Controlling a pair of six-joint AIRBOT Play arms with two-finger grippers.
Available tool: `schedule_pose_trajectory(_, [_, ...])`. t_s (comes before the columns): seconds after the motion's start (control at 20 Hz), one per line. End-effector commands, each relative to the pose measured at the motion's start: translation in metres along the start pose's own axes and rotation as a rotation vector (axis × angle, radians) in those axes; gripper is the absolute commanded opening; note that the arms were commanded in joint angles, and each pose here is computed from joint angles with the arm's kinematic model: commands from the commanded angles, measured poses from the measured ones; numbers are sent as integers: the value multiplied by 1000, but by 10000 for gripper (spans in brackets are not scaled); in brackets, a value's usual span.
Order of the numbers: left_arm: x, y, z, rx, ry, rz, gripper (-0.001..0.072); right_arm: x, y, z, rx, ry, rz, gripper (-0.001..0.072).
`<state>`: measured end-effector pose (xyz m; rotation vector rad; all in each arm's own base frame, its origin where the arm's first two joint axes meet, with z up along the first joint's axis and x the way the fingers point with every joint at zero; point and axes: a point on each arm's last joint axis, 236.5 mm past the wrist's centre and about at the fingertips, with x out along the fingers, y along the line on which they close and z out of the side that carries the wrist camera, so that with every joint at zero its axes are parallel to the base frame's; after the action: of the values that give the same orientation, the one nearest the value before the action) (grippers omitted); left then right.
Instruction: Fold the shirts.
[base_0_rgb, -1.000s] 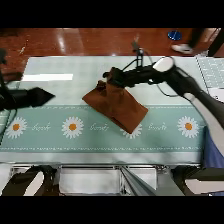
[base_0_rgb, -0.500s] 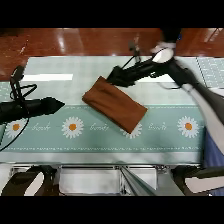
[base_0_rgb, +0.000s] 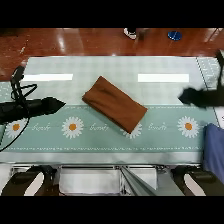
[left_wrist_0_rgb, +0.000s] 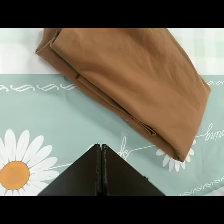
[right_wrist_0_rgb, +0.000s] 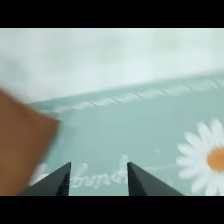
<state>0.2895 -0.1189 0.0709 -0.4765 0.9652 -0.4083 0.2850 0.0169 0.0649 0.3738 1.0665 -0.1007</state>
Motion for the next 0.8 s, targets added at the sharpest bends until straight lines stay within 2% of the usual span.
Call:
schedule_pose_trajectory(0.0, [0,0,0,1,0,0,18,46,-32,-68,310,26,75,407])
schedule_pose_trajectory(0.1, [0,0,0,1,0,0,18,73,-12,-92,421,102,208,407])
schedule_pose_trajectory(0.2, [0,0,0,1,-2,1,18,89,8,-110,435,197,297,407])
schedule_pose_trajectory(0.5, [0,0,1,0,-3,1,18,141,66,-149,391,419,379,407])
schedule_pose_trajectory(0.75, [0,0,1,0,-3,1,18,172,116,-125,366,453,465,407])
